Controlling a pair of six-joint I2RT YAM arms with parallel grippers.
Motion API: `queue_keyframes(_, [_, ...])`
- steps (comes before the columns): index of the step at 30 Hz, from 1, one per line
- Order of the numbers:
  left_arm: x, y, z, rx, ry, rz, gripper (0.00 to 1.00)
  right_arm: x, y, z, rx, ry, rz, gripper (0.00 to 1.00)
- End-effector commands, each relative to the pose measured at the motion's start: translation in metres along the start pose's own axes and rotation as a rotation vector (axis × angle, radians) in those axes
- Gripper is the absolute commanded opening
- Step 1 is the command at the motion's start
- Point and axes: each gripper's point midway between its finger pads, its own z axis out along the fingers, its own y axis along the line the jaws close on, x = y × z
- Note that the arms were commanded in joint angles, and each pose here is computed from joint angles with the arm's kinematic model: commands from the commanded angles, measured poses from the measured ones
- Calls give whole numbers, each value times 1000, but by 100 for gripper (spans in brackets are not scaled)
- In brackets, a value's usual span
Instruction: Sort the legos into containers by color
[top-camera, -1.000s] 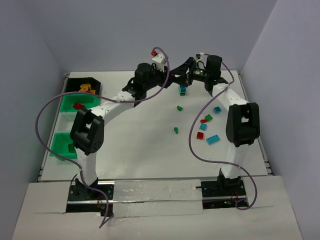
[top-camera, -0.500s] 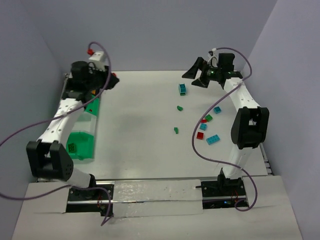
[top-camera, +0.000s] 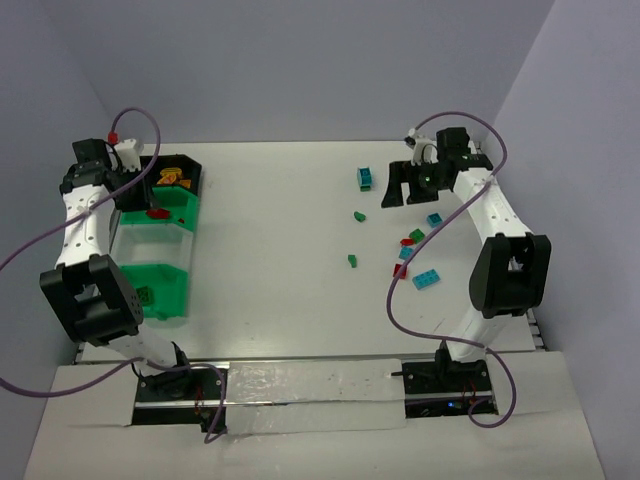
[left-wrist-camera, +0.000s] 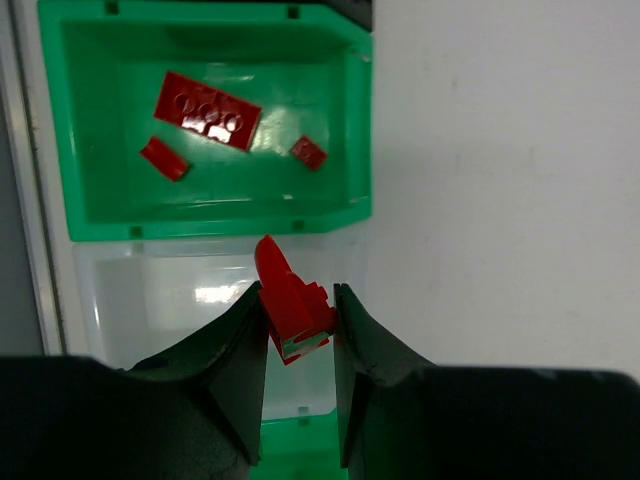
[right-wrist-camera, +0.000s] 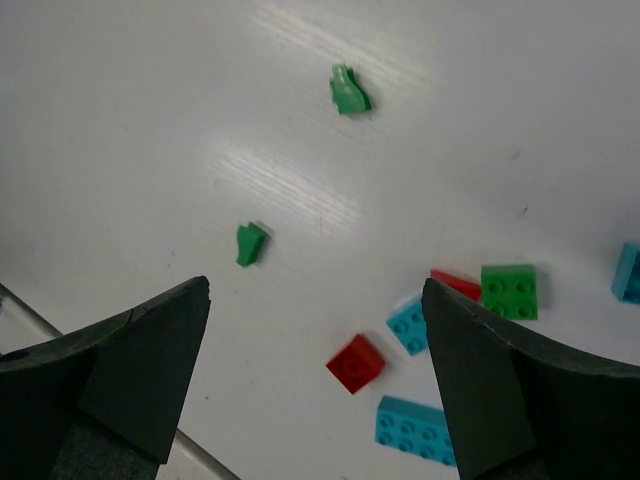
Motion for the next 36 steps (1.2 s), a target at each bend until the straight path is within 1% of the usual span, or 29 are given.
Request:
queue_keyframes(1, [7, 27, 4, -132, 52, -4, 0, 34, -6, -17, 63, 98, -110, 92])
queue_keyframes(4, [3, 33, 16, -145, 35, -22, 2, 54, -7, -16, 64, 143, -123, 91])
queue_keyframes(8, [-15, 39, 31, -147, 4, -26, 4, 74, -6, -16, 56, 192, -138, 89])
queue_keyframes(11, [-18, 49, 49, -160, 26, -31, 8, 89, -4, -17, 46, 234, -165, 88])
queue_keyframes(12, [-20, 50, 48, -161, 20, -29, 11, 89, -3, -18, 45, 233, -174, 88])
queue_keyframes(13, [-18, 52, 55, -162, 34, -28, 18, 93, -4, -19, 51, 242, -185, 87])
queue_keyframes(16, [-17, 56, 65, -164, 45, -33, 31, 101, -3, -22, 59, 268, -201, 85])
queue_keyframes(20, [-13, 61, 76, -174, 62, -27, 44, 112, -2, -24, 76, 296, -222, 82])
queue_keyframes(23, [-15, 63, 78, -177, 64, -18, 56, 120, -3, -25, 92, 316, -240, 80])
queue_keyframes(25, [-20, 64, 76, -176, 54, -9, 67, 124, -3, -25, 105, 328, -249, 79])
queue_keyframes(26, [-23, 62, 74, -170, 46, -3, 70, 125, -2, -25, 106, 329, -246, 78])
queue_keyframes(28, [-31, 58, 69, -150, 23, 1, 71, 126, -1, -25, 101, 332, -233, 78])
queue_keyframes(32, [-72, 33, 41, -86, -124, 30, 73, 135, -1, -22, 115, 357, -254, 74])
queue_keyframes(36, [-94, 4, 28, -32, -185, 83, 73, 145, -1, -16, 113, 392, -276, 70])
